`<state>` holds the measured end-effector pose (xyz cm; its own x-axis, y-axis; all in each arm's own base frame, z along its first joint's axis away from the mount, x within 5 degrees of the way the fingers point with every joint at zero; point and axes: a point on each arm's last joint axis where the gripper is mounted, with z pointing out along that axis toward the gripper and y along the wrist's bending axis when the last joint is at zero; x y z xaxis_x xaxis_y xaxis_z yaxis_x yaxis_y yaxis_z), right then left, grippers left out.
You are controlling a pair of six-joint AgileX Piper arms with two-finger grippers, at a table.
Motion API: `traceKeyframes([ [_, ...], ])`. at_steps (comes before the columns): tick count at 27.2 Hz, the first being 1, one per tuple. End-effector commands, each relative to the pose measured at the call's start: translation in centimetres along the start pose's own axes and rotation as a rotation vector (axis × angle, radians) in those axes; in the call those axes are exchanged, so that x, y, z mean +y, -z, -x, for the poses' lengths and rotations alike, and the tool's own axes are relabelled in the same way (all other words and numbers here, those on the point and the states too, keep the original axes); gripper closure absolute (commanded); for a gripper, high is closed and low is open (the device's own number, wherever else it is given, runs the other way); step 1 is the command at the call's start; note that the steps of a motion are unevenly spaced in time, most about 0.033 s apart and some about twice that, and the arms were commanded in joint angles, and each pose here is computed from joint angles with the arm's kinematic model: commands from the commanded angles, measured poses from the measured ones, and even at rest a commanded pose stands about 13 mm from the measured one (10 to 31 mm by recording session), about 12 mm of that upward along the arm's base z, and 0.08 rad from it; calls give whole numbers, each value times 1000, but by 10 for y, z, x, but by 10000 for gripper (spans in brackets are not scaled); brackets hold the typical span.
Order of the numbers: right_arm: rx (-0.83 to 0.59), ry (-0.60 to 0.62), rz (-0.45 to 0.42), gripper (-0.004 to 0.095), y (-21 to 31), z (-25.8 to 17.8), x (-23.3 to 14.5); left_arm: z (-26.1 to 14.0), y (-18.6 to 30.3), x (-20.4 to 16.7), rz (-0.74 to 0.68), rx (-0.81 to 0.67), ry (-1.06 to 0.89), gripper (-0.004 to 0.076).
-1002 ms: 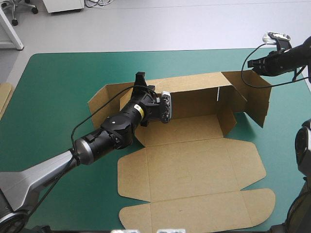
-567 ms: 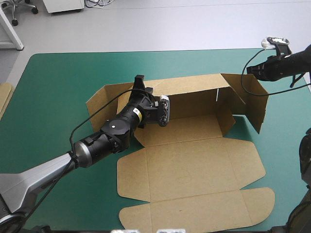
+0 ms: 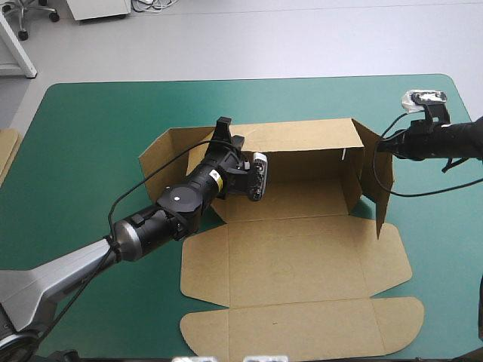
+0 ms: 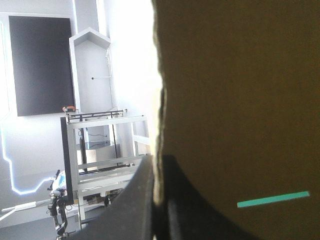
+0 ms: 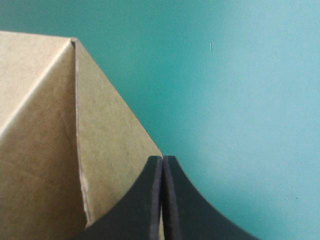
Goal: Fold the box
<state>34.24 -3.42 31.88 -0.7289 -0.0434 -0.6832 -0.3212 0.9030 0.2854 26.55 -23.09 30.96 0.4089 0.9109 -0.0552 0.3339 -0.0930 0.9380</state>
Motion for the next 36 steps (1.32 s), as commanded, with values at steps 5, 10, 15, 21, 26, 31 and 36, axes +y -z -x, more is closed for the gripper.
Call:
traceKeyframes([
  [5, -211, 116, 30, 927, 23, -32, 30, 1, 14, 18, 56, -19, 46, 734],
  [10, -252, 167, 82, 927, 17, -51, 38, 1, 14, 17, 52, -19, 47, 734],
  [15, -182, 173, 94, 926, 10, -65, 36, 1, 14, 17, 53, -16, 35, 734],
  [21, -140, 202, 79, 866, 9, -69, 35, 1, 14, 17, 53, -14, 36, 734],
  [26, -205, 134, 154, 720, 18, -55, 44, 1, 14, 17, 53, -14, 36, 734],
  [31, -244, 77, 181, 545, 30, -36, 50, 1, 14, 17, 53, -14, 36, 734],
  [36, -175, 150, 212, 488, 30, -42, 54, 1, 14, 17, 53, -14, 40, 734],
])
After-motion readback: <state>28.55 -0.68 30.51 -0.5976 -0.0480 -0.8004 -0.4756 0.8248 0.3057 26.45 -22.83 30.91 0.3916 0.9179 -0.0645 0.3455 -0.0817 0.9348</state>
